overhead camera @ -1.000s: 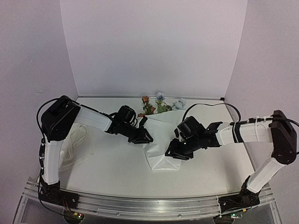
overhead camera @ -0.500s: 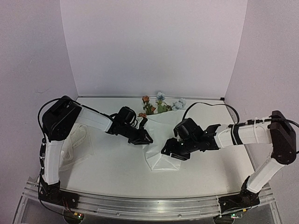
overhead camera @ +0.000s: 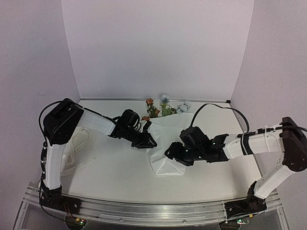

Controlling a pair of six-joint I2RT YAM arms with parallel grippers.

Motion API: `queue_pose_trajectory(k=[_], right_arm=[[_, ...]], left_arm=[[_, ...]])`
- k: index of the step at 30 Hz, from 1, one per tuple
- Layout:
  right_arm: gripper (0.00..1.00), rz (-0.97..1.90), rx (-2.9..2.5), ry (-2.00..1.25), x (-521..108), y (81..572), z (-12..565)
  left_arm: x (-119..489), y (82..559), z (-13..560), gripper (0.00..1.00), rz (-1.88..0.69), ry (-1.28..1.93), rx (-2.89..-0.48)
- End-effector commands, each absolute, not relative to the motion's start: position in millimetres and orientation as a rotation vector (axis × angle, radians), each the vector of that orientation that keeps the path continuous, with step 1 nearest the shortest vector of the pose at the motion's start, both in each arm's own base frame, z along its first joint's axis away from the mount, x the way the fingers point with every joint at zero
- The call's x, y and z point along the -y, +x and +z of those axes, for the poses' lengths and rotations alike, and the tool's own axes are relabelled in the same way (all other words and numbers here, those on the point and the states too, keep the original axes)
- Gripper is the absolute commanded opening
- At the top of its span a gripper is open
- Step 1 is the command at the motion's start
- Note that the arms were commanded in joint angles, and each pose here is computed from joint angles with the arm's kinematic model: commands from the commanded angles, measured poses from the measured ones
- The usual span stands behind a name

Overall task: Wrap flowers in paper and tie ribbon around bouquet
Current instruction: Fold the 2/3-folded wrapping paper at the center of the board.

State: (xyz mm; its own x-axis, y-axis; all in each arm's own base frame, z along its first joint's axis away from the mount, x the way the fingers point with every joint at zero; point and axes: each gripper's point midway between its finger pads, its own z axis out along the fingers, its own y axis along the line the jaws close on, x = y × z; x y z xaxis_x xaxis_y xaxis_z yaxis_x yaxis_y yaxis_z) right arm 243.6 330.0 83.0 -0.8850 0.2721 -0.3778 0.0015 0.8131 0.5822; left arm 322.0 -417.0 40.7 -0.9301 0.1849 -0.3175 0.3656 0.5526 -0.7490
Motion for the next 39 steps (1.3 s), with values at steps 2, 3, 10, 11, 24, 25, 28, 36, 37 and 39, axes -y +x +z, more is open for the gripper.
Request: queue_pose_trajectory(k=[2,3,10,11,24,25,28,36,37,39], right_arm=[[0.61,0.853,-2.449,0.275,-332,254,102],[0.59,0.847,-2.452,0.286,-332,255,100],[0.34,0.828,-2.487,0.315,-338,257,85],[0.31,0.821,-2.491,0.315,-337,257,83],[0.00,0.536,-2.609,-0.103,-308,230,68],[0.00,0.510,-2.616,-0.130,-304,228,63],[0.00,0.451,-2.639,-0.165,-297,225,46],[0.00,0.356,-2.627,-0.144,-291,234,24],[0.00,0.329,-2.613,-0.124,-286,237,24],[0.01,0.314,-2.598,-0.114,-284,239,25]], left_arm=[[424,326,65,0.29,-1.338,0.513,-2.512],[424,326,65,0.29,-1.337,0.512,-2.512],[424,327,61,0.28,-1.330,0.513,-2.515],[424,327,59,0.28,-1.327,0.511,-2.518],[397,339,16,0.28,-1.276,0.380,-2.646],[396,338,13,0.27,-1.271,0.377,-2.653],[394,338,9,0.27,-1.271,0.371,-2.663],[396,343,48,0.33,-1.258,0.449,-2.578],[395,340,55,0.36,-1.253,0.480,-2.567],[391,336,76,0.41,-1.243,0.517,-2.528]])
